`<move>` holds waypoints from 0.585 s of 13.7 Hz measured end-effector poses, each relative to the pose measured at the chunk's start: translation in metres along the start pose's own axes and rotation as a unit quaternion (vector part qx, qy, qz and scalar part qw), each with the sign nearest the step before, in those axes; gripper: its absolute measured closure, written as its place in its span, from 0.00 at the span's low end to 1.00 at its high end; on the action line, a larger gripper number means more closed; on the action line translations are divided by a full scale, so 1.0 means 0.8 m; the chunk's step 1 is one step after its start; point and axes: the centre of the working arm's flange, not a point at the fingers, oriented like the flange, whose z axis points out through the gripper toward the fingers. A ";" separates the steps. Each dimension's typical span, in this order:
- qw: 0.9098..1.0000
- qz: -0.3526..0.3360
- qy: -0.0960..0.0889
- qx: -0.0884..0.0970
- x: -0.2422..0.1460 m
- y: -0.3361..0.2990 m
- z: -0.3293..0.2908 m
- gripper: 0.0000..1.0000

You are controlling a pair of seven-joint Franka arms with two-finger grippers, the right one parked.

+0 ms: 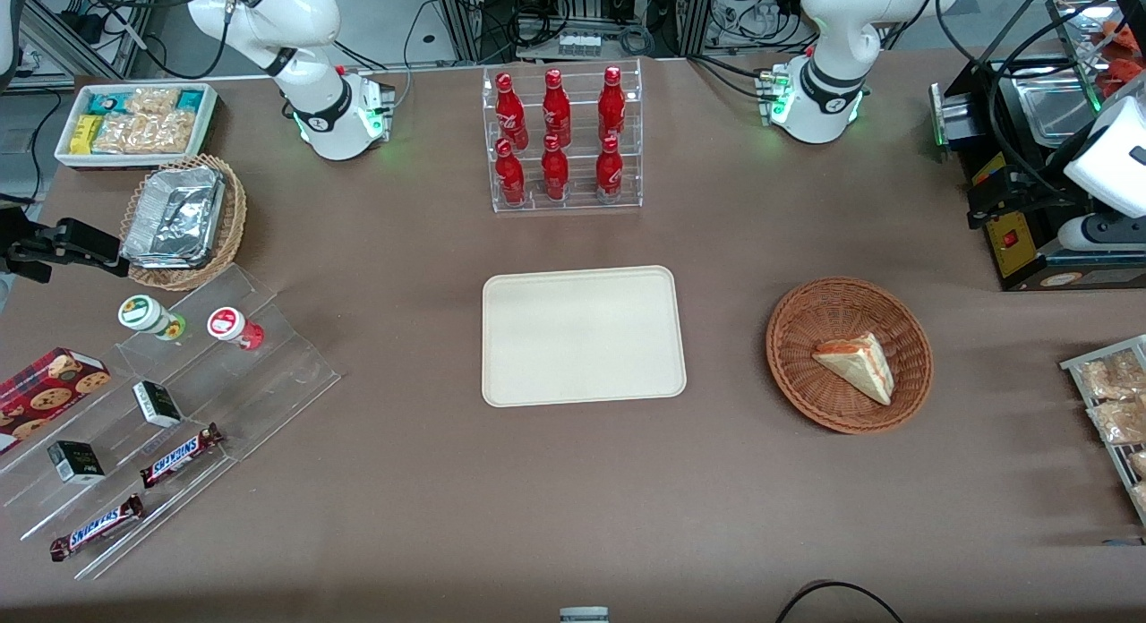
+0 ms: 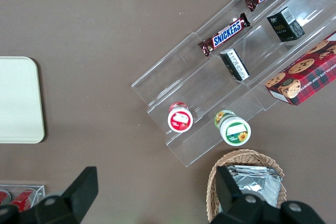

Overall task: Place sandwich from basket to tray
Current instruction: 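Move the left gripper over the wrapped sandwich in the wicker basket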

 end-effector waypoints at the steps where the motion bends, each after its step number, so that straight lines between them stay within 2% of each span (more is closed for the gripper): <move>1: 1.000 0.000 0.001 0.000 0.000 0.001 -0.001 0.00; 3: 1.000 0.000 0.003 0.000 0.001 0.001 0.000 0.00; 5: 1.000 0.000 -0.006 0.000 0.008 -0.001 0.012 0.00; 6: 1.000 0.000 -0.011 -0.001 0.017 -0.001 0.028 0.00; 8: 1.000 -0.001 -0.008 -0.001 0.041 0.001 0.074 0.00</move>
